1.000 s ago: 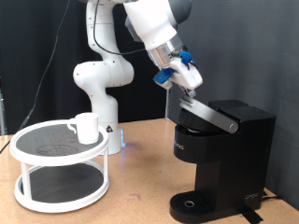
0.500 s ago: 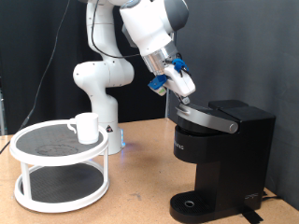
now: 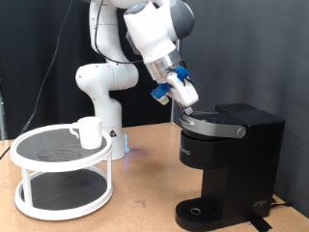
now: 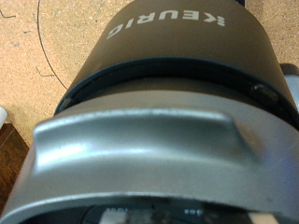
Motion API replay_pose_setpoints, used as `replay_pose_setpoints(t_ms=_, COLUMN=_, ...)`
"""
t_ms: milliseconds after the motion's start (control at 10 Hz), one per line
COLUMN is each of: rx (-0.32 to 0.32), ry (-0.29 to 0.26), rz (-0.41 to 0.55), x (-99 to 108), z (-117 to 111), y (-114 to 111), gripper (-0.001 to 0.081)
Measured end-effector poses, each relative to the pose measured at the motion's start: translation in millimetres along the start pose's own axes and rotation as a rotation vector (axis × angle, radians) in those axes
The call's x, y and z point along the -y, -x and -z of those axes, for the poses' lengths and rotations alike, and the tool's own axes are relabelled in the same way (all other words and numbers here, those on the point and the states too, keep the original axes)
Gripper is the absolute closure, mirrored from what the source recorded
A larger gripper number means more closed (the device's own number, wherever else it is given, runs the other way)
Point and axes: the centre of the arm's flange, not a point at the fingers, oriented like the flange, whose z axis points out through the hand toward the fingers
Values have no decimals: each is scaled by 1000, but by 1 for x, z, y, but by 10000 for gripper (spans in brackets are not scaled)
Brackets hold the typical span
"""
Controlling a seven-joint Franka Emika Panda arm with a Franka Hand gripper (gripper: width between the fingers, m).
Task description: Make a cup of coffee with the keurig machine
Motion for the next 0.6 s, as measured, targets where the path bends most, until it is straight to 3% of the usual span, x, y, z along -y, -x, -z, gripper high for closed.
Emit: replay_pose_setpoints(t_ms=600, rx=-3, ry=-5, rz=-7, x=4, z=-13, y=-12, gripper=806)
